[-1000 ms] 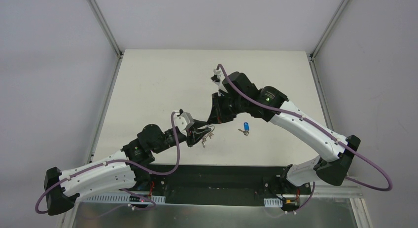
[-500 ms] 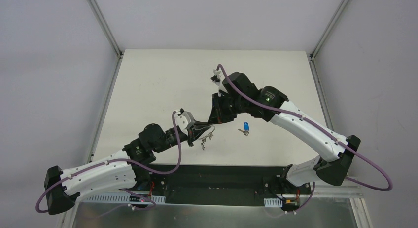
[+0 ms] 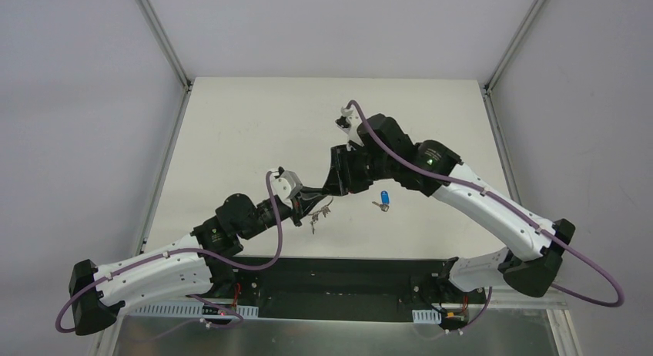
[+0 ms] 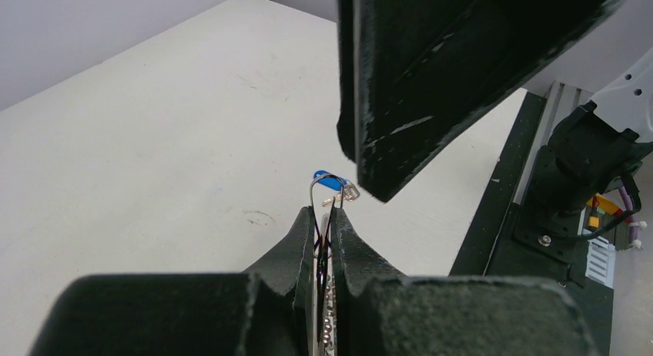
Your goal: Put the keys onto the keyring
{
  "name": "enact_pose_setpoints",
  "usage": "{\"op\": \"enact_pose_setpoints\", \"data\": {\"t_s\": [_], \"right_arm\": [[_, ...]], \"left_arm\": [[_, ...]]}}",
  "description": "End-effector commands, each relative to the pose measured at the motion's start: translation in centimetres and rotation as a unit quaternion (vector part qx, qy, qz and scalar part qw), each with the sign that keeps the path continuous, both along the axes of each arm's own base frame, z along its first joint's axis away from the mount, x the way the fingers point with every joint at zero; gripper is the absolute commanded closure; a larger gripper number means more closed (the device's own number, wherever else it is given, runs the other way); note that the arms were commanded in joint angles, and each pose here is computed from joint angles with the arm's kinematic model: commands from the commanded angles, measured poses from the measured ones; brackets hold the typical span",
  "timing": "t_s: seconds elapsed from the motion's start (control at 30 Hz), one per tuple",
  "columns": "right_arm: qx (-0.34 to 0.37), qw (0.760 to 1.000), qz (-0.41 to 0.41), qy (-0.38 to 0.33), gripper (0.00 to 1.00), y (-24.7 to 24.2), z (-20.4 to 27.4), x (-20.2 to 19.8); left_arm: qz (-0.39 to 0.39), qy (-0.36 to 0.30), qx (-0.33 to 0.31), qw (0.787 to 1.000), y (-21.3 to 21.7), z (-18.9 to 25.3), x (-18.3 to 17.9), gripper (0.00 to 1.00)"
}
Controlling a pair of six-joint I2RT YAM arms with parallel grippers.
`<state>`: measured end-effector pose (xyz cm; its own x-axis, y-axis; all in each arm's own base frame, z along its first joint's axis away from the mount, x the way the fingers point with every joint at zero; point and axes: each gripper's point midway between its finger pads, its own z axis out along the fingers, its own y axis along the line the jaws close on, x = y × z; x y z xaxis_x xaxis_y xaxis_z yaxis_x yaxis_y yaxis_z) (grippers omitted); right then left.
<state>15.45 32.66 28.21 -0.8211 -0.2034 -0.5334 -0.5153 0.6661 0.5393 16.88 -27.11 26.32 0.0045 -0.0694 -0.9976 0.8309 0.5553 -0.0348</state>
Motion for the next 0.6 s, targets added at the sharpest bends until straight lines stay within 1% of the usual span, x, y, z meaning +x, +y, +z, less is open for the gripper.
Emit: {"op": "enact_pose_setpoints", "data": {"t_s": [0.0, 0.13, 0.2, 0.4, 0.47, 0.57], "right_arm": [[0.054, 0.997, -0.013, -0.053, 0.56, -1.0, 3.6, -0.1], [0.048, 0.995, -0.043, -0.070, 0.53, -2.6, 3.6, 0.5], [0.029, 0.995, -0.061, -0.069, 0.53, -3.6, 2.6, 0.8], [-0.048, 0.986, -0.155, -0.045, 0.52, -7.6, -2.7, 3.1], [-0.075, 0.979, -0.187, -0.037, 0.51, -9.0, -4.8, 3.7], [-0.120, 0.962, -0.243, -0.033, 0.51, -11.4, -7.9, 4.9]], "left_arm": [[0.014, -0.006, -0.029, 0.999, 0.3, 1.5, 0.3, 1.00], [0.020, -0.005, -0.025, 0.999, 0.5, 1.4, 0.5, 1.00], [0.023, -0.004, -0.025, 0.999, 0.6, 1.3, 0.5, 1.00], [0.040, 0.004, -0.022, 0.999, 1.1, 1.0, 0.9, 1.00], [0.043, 0.006, -0.021, 0.999, 1.2, 0.9, 1.0, 1.00], [0.045, 0.008, -0.020, 0.999, 1.4, 0.8, 0.9, 1.00]]}}
